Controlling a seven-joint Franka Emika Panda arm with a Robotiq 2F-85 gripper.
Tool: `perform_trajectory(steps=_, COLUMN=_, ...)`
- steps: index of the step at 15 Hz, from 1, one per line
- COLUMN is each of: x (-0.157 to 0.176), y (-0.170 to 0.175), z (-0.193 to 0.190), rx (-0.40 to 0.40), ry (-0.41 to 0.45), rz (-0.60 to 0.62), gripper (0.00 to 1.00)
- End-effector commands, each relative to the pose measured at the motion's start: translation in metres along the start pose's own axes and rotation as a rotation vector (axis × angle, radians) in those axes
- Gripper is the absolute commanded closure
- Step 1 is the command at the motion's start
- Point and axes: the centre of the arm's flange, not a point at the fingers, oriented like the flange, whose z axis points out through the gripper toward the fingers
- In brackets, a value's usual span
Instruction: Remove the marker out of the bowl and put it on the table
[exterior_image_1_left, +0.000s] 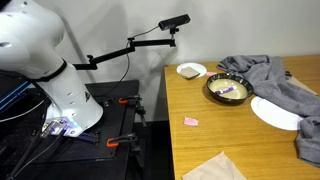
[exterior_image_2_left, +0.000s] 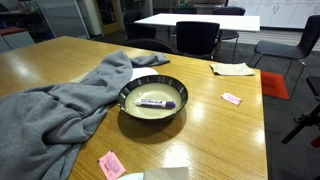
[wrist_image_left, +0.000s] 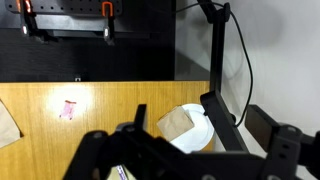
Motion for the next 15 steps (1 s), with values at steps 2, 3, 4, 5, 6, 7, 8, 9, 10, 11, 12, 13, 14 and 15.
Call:
perform_trajectory(steps=2, x=0.0, y=0.0, z=0.0, rx=0.0, ry=0.0, rz=0.0, gripper=0.0)
perform_trajectory(steps=3, x=0.0, y=0.0, z=0.0, rx=0.0, ry=0.0, rz=0.0, gripper=0.0)
perform_trajectory(steps=4, x=0.0, y=0.0, z=0.0, rx=0.0, ry=0.0, rz=0.0, gripper=0.0)
perform_trajectory(steps=5, x=0.002, y=0.001, z=0.0, rx=-0.005, ry=0.003, rz=0.001, gripper=0.0)
perform_trajectory(steps=6, x=0.004, y=0.003, z=0.001, rx=-0.012, ry=0.019, rz=-0.001, gripper=0.0)
perform_trajectory(steps=7, x=0.009, y=0.005, z=0.002, rx=-0.025, ry=0.046, rz=-0.005, gripper=0.0)
perform_trajectory(steps=8, x=0.014, y=0.007, z=0.002, rx=-0.036, ry=0.061, rz=-0.01, gripper=0.0)
perform_trajectory(steps=9, x=0.022, y=0.011, z=0.004, rx=-0.05, ry=0.083, rz=-0.017, gripper=0.0)
perform_trajectory(steps=10, x=0.029, y=0.013, z=0.004, rx=-0.062, ry=0.111, rz=-0.019, gripper=0.0)
perform_trajectory(steps=11, x=0.038, y=0.017, z=0.007, rx=-0.074, ry=0.146, rz=-0.022, gripper=0.0)
perform_trajectory(steps=12, x=0.046, y=0.02, z=0.008, rx=-0.094, ry=0.179, rz=-0.032, gripper=0.0)
perform_trajectory(steps=13, x=0.056, y=0.023, z=0.011, rx=-0.099, ry=0.208, rz=-0.039, gripper=0.0)
perform_trajectory(steps=14, x=0.066, y=0.027, z=0.015, rx=-0.096, ry=0.238, rz=-0.057, gripper=0.0)
perform_trajectory(steps=15, x=0.075, y=0.03, z=0.018, rx=-0.109, ry=0.27, rz=-0.061, gripper=0.0)
